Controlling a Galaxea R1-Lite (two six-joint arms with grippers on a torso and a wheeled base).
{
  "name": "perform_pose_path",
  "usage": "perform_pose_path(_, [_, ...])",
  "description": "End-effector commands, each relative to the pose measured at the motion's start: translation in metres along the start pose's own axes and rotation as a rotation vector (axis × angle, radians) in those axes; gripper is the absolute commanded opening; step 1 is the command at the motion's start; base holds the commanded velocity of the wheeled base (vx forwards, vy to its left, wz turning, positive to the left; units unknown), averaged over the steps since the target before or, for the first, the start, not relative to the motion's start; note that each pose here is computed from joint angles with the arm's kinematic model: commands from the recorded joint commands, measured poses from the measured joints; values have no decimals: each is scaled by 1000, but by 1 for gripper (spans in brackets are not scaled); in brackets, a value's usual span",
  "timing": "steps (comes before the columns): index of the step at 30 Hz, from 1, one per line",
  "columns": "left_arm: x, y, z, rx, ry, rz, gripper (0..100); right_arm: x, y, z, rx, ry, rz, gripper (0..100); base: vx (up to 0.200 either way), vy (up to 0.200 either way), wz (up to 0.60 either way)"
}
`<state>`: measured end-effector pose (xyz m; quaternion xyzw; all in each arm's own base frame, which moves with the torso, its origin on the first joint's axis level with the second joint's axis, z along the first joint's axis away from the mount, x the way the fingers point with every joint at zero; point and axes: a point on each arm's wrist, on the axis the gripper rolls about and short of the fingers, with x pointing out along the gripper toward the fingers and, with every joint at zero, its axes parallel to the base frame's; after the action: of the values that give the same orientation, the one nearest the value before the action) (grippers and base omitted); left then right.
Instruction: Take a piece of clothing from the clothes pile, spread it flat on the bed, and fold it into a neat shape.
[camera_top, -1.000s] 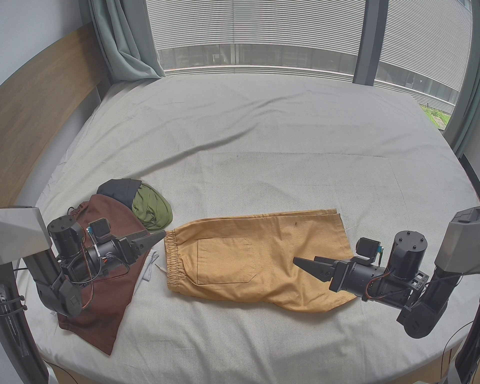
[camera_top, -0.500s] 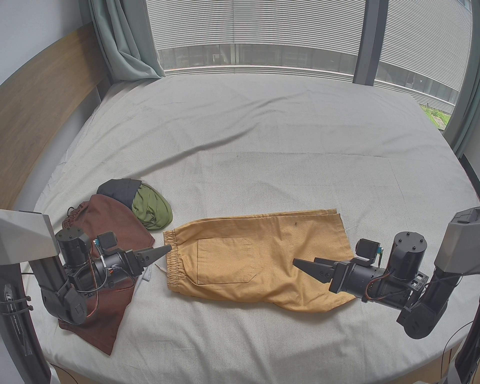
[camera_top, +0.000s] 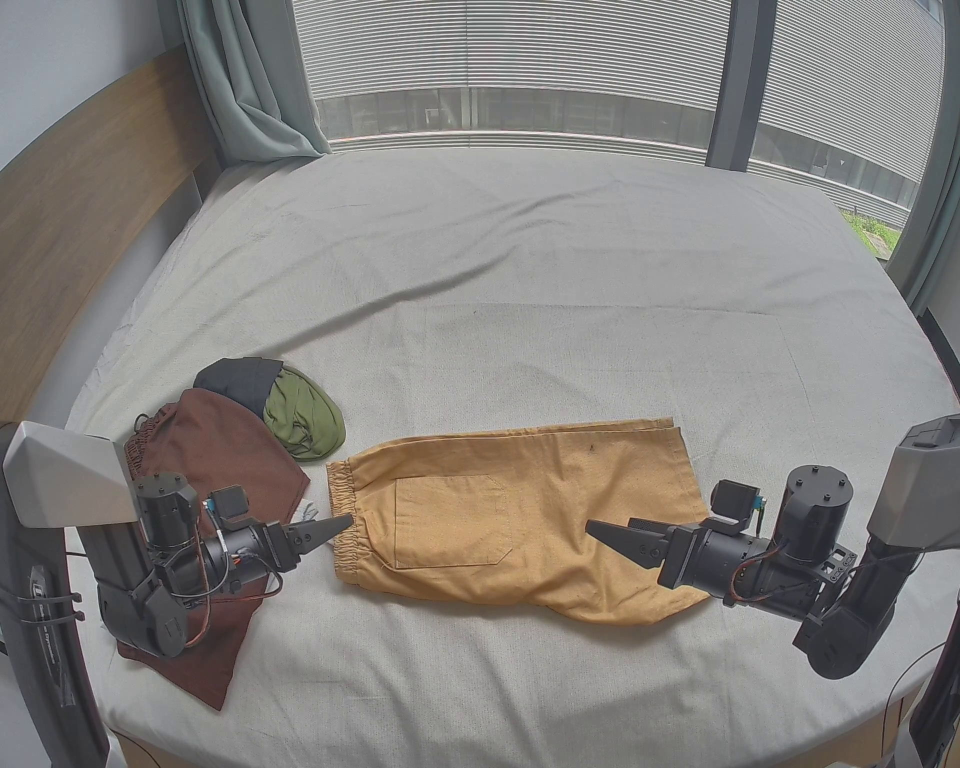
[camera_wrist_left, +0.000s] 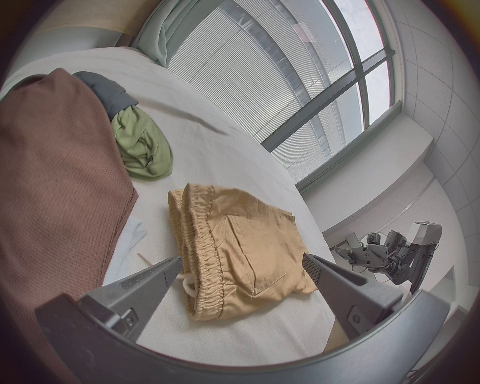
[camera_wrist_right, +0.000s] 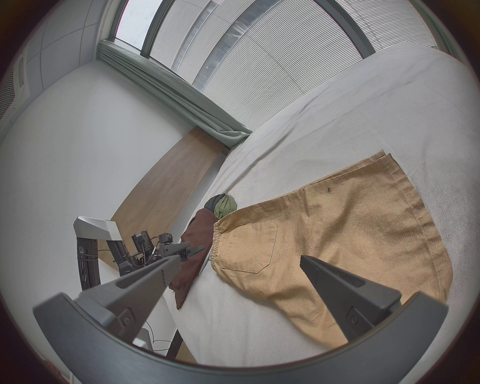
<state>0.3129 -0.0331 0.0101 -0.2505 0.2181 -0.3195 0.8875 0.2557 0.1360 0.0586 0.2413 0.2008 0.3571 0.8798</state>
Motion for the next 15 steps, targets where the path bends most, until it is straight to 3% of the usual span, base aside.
perform_pose_path(1, [3, 7, -11, -28, 32, 14, 100, 0, -1, -1, 0, 4, -1, 100, 0, 0, 0])
perform_pose_path(15, [8, 15, -31, -59, 94, 27, 100, 2, -4, -5, -18, 18, -9, 100, 0, 0, 0])
